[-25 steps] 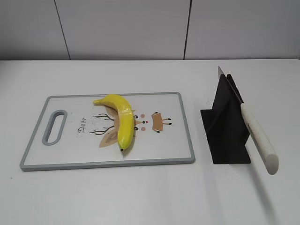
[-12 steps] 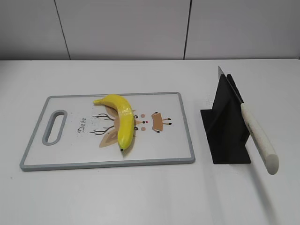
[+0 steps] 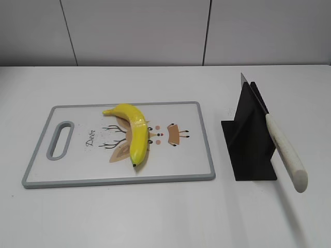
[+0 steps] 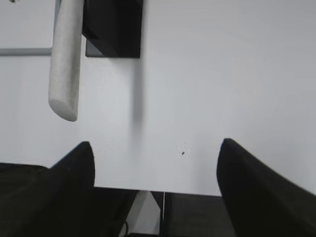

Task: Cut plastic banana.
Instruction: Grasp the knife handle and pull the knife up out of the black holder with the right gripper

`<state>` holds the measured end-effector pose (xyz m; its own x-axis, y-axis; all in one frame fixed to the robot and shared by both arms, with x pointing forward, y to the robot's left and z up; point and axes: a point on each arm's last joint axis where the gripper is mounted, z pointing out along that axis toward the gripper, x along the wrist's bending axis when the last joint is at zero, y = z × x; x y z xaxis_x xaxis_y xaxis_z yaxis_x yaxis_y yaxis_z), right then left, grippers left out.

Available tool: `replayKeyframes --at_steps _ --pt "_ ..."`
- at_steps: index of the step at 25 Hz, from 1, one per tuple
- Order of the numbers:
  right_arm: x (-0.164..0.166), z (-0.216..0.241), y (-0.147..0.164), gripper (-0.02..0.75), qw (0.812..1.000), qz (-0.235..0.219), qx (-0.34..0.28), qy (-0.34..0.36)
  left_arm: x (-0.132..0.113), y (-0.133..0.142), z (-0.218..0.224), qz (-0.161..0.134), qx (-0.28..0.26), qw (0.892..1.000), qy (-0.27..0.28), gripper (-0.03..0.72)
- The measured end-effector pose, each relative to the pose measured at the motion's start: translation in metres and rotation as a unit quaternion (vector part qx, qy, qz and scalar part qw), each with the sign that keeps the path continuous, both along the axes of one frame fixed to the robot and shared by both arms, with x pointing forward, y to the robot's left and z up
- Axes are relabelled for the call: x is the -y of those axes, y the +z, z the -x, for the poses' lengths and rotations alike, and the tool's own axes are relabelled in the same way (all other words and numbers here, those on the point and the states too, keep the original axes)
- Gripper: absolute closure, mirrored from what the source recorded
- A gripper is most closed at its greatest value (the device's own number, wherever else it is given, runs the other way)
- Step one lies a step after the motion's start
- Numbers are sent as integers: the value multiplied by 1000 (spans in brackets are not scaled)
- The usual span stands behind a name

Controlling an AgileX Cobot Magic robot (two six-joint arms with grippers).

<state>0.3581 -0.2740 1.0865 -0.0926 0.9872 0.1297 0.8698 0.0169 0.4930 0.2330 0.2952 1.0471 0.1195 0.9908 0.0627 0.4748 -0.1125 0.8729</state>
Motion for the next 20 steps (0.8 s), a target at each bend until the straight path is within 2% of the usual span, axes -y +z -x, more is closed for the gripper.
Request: replayKeyframes --at_steps 3,6,11,15,20 --pt "-6 -21 -3 149 999 3 -49 4 0 0 0 0 0 1000 0 101" --pt "-21 -38 -6 149 996 9 -80 37 0 0 0 0 0 1000 0 101" --pt "-63 -63 -12 149 986 56 -110 108 0 0 0 0 0 1000 0 101" --pt "-81 -86 -14 156 986 56 -119 99 0 0 0 0 0 1000 0 101" --pt "-96 -115 -28 218 983 61 -147 86 0 0 0 0 0 1000 0 101"
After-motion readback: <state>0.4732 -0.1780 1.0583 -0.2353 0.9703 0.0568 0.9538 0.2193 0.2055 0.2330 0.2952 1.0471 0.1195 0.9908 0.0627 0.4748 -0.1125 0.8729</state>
